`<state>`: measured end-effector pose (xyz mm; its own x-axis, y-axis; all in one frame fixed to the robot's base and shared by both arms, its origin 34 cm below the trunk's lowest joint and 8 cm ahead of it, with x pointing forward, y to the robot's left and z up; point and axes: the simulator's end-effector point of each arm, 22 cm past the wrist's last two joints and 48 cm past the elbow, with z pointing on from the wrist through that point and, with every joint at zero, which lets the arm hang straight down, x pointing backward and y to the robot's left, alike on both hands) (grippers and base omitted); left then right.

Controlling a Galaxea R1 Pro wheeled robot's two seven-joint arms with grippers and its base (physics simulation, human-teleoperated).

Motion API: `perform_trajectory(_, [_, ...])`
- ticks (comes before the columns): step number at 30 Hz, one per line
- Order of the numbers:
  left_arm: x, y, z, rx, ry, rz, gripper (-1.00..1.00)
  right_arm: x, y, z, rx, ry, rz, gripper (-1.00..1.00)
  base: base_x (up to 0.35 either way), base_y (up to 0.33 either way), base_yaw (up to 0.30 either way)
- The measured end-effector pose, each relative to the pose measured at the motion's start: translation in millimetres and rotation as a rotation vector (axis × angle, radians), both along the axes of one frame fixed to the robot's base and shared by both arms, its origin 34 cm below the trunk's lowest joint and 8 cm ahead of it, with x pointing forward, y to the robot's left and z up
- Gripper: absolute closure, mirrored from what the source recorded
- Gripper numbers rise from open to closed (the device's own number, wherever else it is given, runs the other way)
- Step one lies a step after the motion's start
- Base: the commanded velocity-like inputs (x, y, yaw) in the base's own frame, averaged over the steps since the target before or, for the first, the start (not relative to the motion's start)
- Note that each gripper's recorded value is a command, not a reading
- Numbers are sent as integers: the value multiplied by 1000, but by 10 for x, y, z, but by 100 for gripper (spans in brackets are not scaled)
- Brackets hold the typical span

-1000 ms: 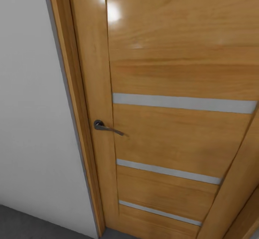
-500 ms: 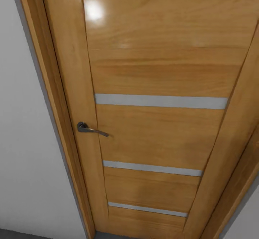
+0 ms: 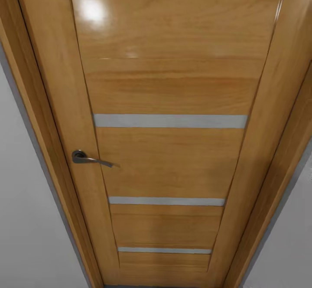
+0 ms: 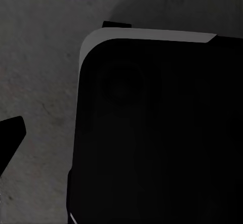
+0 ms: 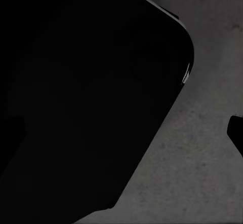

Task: Move the two storage containers from the living room to the garage. In the garage, place one container on the floor and stack the other container on top of it (either order is fine).

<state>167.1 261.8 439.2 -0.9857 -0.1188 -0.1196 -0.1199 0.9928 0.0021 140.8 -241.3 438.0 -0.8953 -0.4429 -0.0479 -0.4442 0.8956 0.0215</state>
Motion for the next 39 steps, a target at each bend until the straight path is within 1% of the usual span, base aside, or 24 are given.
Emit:
perform_trajectory(27, [0, 9, 0, 2, 0, 2, -100, -2, -8, 0, 0, 1, 13, -100, 0, 0, -6])
perform_trajectory(30, [90, -1, 5, 0, -19, 2, -100, 83, -56, 3, 11, -22, 17, -100, 0, 0, 0])
perform_trajectory(32, [144, 0, 9, 0, -30, 2, -100, 87, -142, 3, 0, -22, 18, -100, 0, 0, 0])
perform_trajectory(36, [100, 12, 6, 2, -21, 3, -100, -30, -61, -1, -9, 10, 24, -100, 0, 0, 0])
perform_trajectory(38, [97, 14, 6, 2, -20, 3, -100, -55, -1, -1, -6, 19, 26, -100, 0, 0, 0])
perform_trajectory(39, [97, 14, 6, 2, -20, 3, -100, -58, -3, -1, -7, 20, 26, -100, 0, 0, 0])
